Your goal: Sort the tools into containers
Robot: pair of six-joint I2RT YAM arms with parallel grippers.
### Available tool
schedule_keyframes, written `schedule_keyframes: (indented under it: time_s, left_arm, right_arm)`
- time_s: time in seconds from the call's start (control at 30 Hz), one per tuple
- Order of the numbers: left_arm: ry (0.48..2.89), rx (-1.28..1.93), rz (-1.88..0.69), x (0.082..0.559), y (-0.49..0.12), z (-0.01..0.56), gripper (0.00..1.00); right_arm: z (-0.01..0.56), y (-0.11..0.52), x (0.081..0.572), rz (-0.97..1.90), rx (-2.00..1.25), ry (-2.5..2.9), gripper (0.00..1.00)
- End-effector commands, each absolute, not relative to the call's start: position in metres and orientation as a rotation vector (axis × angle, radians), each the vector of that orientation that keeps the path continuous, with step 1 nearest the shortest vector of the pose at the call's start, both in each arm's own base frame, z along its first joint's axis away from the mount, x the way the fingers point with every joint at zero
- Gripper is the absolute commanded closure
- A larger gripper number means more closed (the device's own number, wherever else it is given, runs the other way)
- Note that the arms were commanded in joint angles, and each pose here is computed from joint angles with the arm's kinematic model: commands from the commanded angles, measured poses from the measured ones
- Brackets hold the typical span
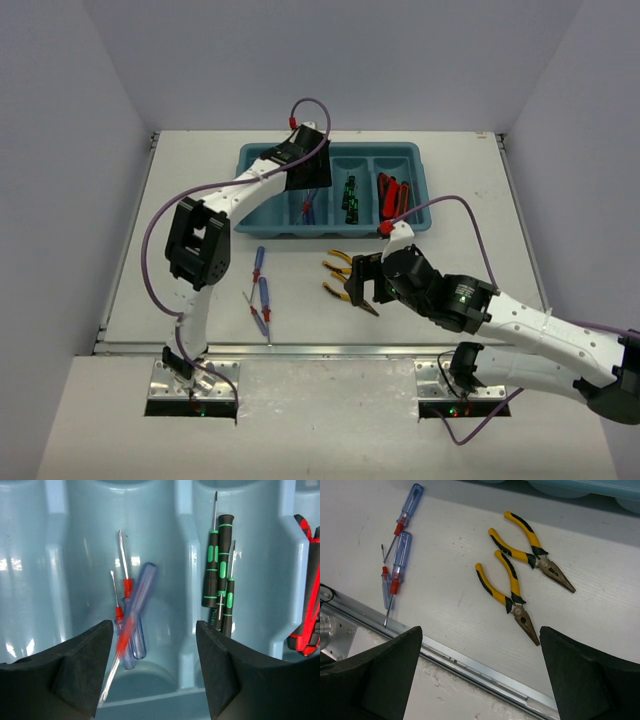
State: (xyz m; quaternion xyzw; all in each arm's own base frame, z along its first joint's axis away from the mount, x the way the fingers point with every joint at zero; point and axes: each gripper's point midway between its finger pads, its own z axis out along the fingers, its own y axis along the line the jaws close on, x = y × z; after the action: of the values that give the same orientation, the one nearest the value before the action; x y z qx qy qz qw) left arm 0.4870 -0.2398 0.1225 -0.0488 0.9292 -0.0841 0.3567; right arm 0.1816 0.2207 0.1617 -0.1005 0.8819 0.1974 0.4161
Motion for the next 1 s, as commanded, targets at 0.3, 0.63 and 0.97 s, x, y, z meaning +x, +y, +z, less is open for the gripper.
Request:
schedule_keyframes:
  time_s: [0.3, 0.63, 0.97]
  left_arm:
    - [2.209, -0.347, -0.183, 0.399, -0.163, 0.196, 0.16]
    - [2.328, -0.635, -0.143, 0.265, -0.098, 0.128, 0.18]
    - [2.467, -0.562, -0.209, 0.227, -0.114, 0.079, 0.51]
  right_arm:
    - [0.165, 0.217, 0.186, 0.487, -0.234, 2.188, 0.01]
    - [0.169, 0.216, 0.188, 0.485, -0.249, 2.173, 0.01]
    - [0.161, 0.223, 0.188, 0.489, -0.256, 2.199, 0.01]
